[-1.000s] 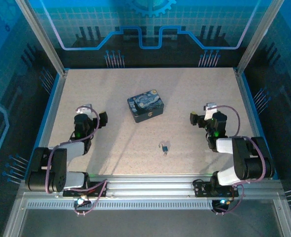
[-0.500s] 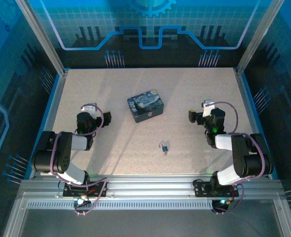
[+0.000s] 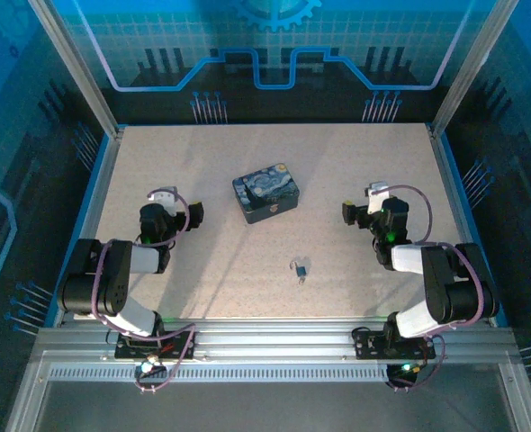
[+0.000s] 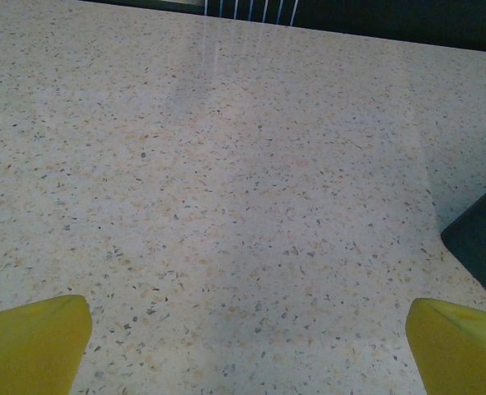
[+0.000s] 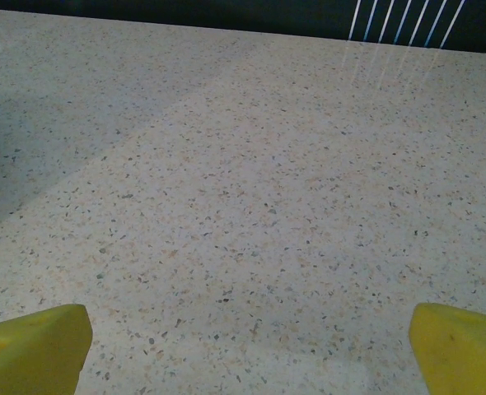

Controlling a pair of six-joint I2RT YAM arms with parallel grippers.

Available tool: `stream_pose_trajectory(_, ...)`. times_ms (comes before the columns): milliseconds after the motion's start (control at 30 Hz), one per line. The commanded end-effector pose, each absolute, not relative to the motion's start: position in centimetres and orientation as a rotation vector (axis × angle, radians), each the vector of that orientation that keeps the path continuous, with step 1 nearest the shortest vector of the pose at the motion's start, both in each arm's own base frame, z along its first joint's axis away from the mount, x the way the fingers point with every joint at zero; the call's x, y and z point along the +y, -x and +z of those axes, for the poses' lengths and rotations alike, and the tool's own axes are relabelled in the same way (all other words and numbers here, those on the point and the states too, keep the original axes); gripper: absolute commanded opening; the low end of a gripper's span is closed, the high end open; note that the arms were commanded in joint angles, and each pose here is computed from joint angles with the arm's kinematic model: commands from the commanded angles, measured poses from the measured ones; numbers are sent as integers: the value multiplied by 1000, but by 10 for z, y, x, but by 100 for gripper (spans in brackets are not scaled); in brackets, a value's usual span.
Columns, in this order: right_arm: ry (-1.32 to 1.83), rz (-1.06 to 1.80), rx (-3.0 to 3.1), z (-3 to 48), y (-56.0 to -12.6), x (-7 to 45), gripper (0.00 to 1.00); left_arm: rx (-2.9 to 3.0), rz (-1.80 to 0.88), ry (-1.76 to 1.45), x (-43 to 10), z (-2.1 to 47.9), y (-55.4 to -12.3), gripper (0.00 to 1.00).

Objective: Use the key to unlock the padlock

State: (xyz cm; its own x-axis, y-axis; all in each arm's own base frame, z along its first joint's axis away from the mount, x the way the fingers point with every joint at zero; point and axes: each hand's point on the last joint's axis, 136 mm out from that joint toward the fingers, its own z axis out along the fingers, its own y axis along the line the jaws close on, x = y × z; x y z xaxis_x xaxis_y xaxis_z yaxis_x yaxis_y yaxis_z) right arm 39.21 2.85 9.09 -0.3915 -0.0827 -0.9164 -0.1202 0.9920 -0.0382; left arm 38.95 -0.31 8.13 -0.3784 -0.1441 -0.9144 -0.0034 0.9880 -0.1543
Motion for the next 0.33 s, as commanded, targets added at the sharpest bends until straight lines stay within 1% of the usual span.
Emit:
stream_pose_trajectory(0, 159, 22, 1968, 94, -397, 30, 100, 1905, -148, 68, -3, 95, -397, 99)
stream_pose_trajectory(300, 160, 24, 1969, 94, -397, 31, 100, 1905, -148, 67, -4, 95, -397, 99)
